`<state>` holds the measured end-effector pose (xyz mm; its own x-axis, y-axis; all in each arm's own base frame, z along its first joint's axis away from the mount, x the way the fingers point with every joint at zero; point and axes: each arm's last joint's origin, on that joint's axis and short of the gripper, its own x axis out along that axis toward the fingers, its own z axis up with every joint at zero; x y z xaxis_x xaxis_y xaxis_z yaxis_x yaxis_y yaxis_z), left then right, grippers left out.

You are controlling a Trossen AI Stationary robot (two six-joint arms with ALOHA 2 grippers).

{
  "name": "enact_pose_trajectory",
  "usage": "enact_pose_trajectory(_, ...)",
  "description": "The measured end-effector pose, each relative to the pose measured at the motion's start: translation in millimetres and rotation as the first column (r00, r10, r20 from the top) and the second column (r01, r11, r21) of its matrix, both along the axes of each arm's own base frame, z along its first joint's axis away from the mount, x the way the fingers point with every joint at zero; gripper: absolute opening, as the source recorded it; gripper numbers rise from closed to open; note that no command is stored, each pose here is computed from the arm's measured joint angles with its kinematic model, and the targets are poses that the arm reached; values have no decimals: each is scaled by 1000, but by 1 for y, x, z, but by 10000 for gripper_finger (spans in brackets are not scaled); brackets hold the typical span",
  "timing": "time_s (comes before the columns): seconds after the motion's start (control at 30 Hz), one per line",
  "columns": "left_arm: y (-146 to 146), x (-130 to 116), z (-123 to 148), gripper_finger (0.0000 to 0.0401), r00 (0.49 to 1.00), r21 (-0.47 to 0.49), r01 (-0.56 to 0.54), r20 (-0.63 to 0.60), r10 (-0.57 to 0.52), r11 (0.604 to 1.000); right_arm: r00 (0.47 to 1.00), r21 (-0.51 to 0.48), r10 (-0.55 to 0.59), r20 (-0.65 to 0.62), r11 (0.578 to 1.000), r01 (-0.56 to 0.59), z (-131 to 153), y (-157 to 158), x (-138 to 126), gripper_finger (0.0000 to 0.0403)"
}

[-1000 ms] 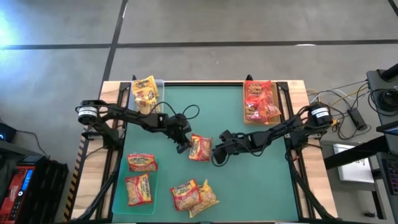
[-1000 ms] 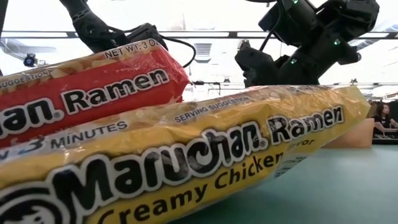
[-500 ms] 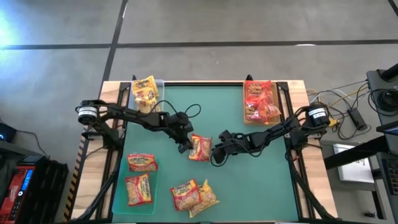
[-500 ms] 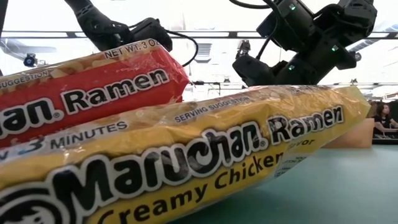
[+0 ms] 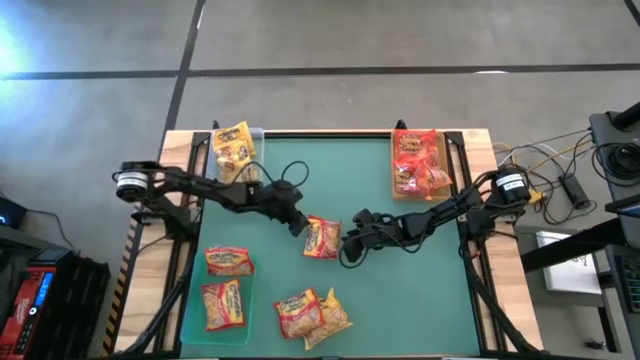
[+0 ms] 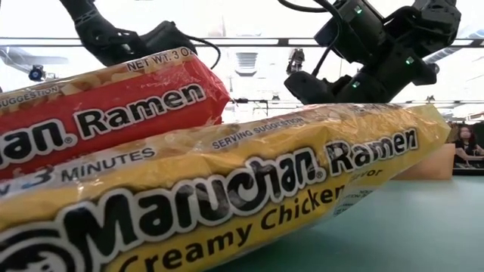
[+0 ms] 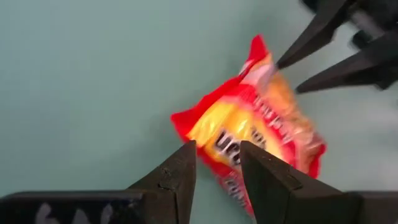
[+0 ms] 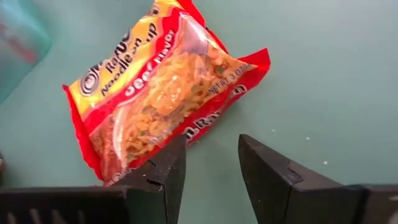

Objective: Sort Maruchan noodles
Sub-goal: Put the red noodle pack into the green bin

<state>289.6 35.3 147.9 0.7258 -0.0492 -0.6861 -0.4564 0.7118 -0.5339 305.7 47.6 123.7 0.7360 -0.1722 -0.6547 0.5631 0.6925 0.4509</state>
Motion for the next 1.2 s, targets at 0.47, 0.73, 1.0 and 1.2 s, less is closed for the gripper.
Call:
enact_pose_trajectory(0.47, -2, -7, -5, 80, 999, -108, 7, 53, -2, 994, 1000, -31, 20, 1, 999, -20, -1, 0, -1, 123)
enact_pose_trajectory(0.73, -8, -7, -5, 135, 997, -138, 61, 57, -53, 989, 996, 66, -43, 82, 997, 38, 4, 2, 3, 132)
enact_pose_trajectory(1.0, -9, -7, -6, 191, 997, -127, 54, 55, -47, 990, 994, 106, -74, 83, 992, 65, 4, 2, 3, 148)
enact_pose_trajectory(1.2, -9, -7, -6, 199, 998, -108, 42, 53, -37, 993, 992, 84, -91, 85, 993, 84, 4, -5, 4, 151)
